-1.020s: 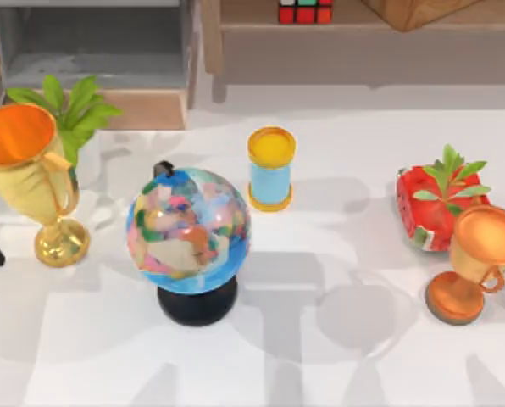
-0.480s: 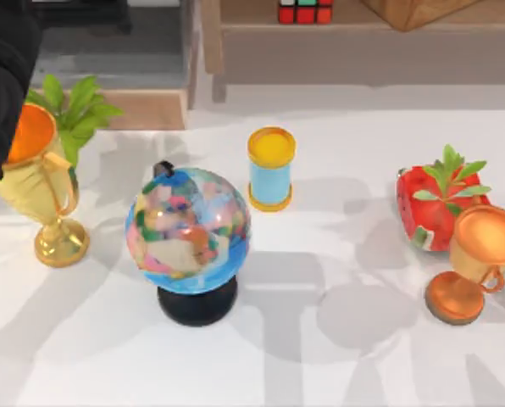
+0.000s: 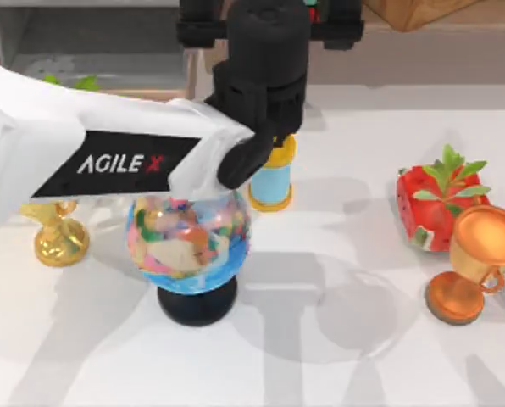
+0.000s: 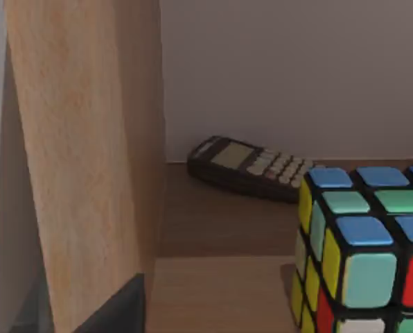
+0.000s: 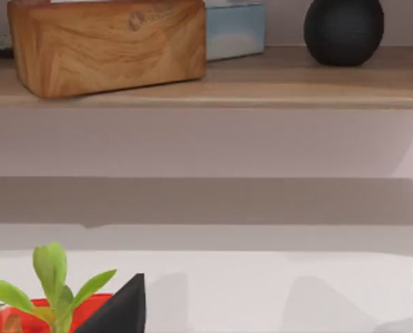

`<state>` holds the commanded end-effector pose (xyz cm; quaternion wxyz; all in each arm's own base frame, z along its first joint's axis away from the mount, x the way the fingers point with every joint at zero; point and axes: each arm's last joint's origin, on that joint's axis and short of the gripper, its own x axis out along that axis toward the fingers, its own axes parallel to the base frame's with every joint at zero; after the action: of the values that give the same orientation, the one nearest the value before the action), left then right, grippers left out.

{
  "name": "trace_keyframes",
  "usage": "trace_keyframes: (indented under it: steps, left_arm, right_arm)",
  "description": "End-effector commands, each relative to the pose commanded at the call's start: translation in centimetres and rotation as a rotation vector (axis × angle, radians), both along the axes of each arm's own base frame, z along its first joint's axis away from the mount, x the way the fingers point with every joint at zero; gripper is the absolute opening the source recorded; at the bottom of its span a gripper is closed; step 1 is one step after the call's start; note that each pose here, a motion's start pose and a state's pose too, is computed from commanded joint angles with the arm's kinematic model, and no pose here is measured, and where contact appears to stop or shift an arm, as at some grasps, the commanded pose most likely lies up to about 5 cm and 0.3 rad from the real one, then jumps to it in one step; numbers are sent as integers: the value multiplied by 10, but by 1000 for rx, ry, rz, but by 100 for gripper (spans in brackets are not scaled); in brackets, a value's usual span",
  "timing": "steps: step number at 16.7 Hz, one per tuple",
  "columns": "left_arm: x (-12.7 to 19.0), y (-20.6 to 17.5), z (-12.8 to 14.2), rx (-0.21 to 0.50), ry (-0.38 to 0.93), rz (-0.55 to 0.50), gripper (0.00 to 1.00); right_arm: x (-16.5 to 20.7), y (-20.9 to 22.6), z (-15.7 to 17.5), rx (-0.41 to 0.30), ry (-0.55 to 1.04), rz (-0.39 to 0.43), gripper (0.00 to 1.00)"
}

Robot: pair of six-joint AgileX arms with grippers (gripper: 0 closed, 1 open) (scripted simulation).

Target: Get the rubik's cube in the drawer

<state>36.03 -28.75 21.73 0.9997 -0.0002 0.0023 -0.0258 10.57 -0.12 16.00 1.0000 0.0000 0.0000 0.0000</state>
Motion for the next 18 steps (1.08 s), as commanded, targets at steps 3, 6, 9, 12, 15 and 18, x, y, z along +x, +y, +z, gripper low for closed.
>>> trace_keyframes:
  steps: [3, 6, 9, 12, 15, 18]
  left_arm:
    - [8, -37, -37, -3, -7, 9, 100]
    - [13, -47, -58, -1, -5, 29, 100]
    - [13, -47, -60, 0, -4, 32, 100]
    - [14, -46, -60, 3, -1, 32, 100]
    - [18, -52, -51, -1, -5, 28, 100]
    - [34, -56, -45, 0, -8, 29, 100]
  right_arm:
    - [0, 0, 0, 0, 0, 0, 100]
    - [0, 0, 0, 0, 0, 0, 100]
    - [0, 0, 0, 0, 0, 0, 100]
    - [0, 0, 0, 0, 0, 0, 100]
    - [0, 0, 0, 0, 0, 0, 100]
    - [0, 0, 0, 0, 0, 0, 100]
